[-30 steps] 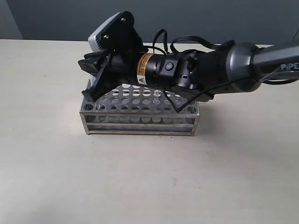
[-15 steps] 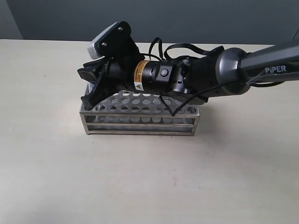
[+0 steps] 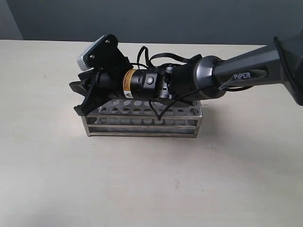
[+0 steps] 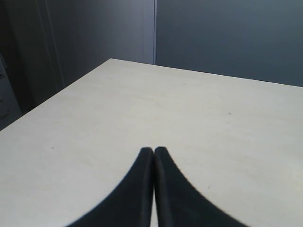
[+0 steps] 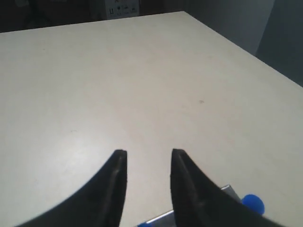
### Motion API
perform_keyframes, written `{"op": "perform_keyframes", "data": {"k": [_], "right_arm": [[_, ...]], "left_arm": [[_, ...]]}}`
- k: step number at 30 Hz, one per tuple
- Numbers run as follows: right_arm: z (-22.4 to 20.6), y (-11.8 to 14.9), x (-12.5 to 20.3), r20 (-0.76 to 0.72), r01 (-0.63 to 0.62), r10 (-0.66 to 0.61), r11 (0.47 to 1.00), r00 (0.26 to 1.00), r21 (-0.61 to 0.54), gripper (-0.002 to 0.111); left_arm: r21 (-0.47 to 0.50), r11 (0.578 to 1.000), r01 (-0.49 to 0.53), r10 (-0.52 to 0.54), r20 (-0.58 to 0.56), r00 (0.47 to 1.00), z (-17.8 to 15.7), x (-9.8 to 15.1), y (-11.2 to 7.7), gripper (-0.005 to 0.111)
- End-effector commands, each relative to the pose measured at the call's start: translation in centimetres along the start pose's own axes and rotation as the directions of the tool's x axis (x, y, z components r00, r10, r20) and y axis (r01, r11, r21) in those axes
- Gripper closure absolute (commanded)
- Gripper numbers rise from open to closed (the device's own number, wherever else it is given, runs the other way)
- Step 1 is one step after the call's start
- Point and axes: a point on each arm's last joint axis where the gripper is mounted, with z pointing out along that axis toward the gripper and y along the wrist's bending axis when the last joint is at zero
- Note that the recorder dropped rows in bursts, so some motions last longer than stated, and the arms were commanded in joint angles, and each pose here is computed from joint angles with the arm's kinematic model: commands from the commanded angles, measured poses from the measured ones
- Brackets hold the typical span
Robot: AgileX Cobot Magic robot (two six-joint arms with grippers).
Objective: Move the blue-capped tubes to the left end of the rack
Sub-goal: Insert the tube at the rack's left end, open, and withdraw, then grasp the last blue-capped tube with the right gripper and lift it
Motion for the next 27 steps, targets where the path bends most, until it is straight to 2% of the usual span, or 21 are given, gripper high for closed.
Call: {"op": "perform_keyframes", "data": {"k": [1, 3, 5, 6, 8, 10, 14, 17, 20, 27], "right_arm": [[-1.3, -0.4, -2.3, 0.006, -0.043, 0.043, 0.998, 0.999, 0.039, 0.075], [-3.7, -1.5, -5.0, 0.036, -0.004, 0.001, 0.995, 0.999, 0.102, 0.075], [-6.0, -2.9, -6.1, 0.051, 0.021, -0.029, 0.987, 0.998, 0.157, 0.075], [-8.5, -4.8, -6.5, 0.054, 0.013, -0.026, 0.974, 0.998, 0.224, 0.075], [-11.8, -7.2, -5.4, 0.043, -0.022, 0.009, 0.952, 0.999, 0.306, 0.075], [-13.6, -8.2, -4.1, 0.048, -0.049, 0.036, 0.943, 0.998, 0.329, 0.075], [-14.9, -7.7, -1.3, 0.069, -0.101, 0.084, 0.951, 0.994, 0.293, 0.075], [-15.1, -7.3, 0.5, 0.037, -0.116, 0.110, 0.944, 0.993, 0.310, 0.075], [-14.9, -7.5, 1.8, 0.022, -0.122, 0.122, 0.933, 0.992, 0.338, 0.075], [-13.3, -7.6, 4.5, 0.002, -0.162, 0.170, 0.937, 0.985, 0.308, 0.075]], "left_arm": [[-0.002, 1.000, 0.002, -0.002, 0.006, 1.000, -0.1, -0.1, 0.0, 0.106], [-0.002, 1.000, 0.002, -0.002, 0.006, 1.000, -0.1, -0.1, 0.0, 0.106], [-0.002, 1.000, 0.002, -0.002, 0.006, 1.000, -0.1, -0.1, 0.0, 0.106], [-0.002, 1.000, 0.002, -0.002, 0.006, 1.000, -0.1, -0.1, 0.0, 0.106], [-0.002, 1.000, 0.002, -0.002, 0.006, 1.000, -0.1, -0.1, 0.0, 0.106], [-0.002, 1.000, 0.002, -0.002, 0.006, 1.000, -0.1, -0.1, 0.0, 0.106], [-0.002, 1.000, 0.002, -0.002, 0.006, 1.000, -0.1, -0.1, 0.0, 0.106], [-0.002, 1.000, 0.002, -0.002, 0.006, 1.000, -0.1, -0.1, 0.0, 0.106], [-0.002, 1.000, 0.002, -0.002, 0.006, 1.000, -0.1, -0.1, 0.0, 0.106], [-0.002, 1.000, 0.002, -0.002, 0.006, 1.000, -0.1, -0.1, 0.0, 0.106]]}}
